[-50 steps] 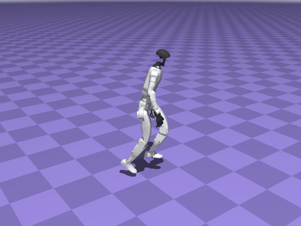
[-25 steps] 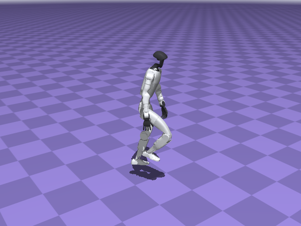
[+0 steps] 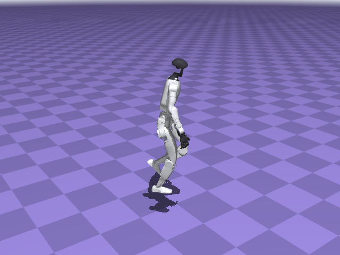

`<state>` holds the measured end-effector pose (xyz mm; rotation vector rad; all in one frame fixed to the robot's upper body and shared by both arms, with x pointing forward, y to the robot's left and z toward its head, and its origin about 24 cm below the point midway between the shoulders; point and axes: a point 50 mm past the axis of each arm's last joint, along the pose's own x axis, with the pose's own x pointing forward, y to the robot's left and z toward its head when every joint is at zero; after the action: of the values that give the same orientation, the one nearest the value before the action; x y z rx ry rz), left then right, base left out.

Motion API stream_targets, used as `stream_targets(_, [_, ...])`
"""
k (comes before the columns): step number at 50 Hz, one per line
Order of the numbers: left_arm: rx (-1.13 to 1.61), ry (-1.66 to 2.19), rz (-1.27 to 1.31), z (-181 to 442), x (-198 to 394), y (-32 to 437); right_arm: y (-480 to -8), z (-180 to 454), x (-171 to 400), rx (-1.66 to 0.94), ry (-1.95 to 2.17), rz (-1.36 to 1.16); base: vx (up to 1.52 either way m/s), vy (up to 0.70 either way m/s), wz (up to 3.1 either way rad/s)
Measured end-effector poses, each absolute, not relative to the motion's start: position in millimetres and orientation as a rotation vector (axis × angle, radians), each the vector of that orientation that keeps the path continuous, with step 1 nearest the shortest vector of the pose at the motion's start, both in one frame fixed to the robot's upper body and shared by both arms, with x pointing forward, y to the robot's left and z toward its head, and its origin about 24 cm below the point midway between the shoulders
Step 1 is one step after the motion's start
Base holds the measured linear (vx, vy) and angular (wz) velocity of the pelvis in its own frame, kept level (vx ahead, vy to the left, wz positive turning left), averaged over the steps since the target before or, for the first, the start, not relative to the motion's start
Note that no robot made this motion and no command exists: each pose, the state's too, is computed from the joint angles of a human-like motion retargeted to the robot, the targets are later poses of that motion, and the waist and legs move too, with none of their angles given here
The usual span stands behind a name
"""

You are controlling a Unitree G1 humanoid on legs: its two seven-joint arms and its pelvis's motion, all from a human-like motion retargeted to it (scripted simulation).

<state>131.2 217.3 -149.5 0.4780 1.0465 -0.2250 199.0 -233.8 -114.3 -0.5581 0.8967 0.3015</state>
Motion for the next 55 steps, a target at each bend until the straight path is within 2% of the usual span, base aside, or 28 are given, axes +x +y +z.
stream_targets(9, [0.440,1.137,-0.171,-158,98,226,-195,-89,234,-0.573,0.682,0.450,0.24,0.08,-0.29])
stream_targets(15, [0.419,1.181,-0.188,-162,92,223,-180,-89,235,-0.552,0.666,0.516,0.30,0.08,-0.16])
stream_targets(28, [0.456,1.092,-0.233,-154,126,213,-203,-143,156,-0.450,1.046,0.446,0.34,0.06,0.21])
stream_targets(36, [0.522,0.871,-0.202,-119,195,222,-222,-142,150,-0.342,1.087,0.337,0.27,0.03,0.37])
stream_targets(42, [0.544,0.748,-0.193,-99,224,219,-227,-139,153,-0.264,1.053,0.239,0.31,-0.01,0.48])
stream_targets(48, [0.554,0.748,-0.275,-101,223,207,-229,-136,160,-0.232,1.023,0.183,0.34,-0.06,0.31])
stream_targets(55, [0.462,0.939,-0.367,-133,177,193,-234,-131,167,-0.271,1.008,0.191,0.27,-0.03,-0.03])
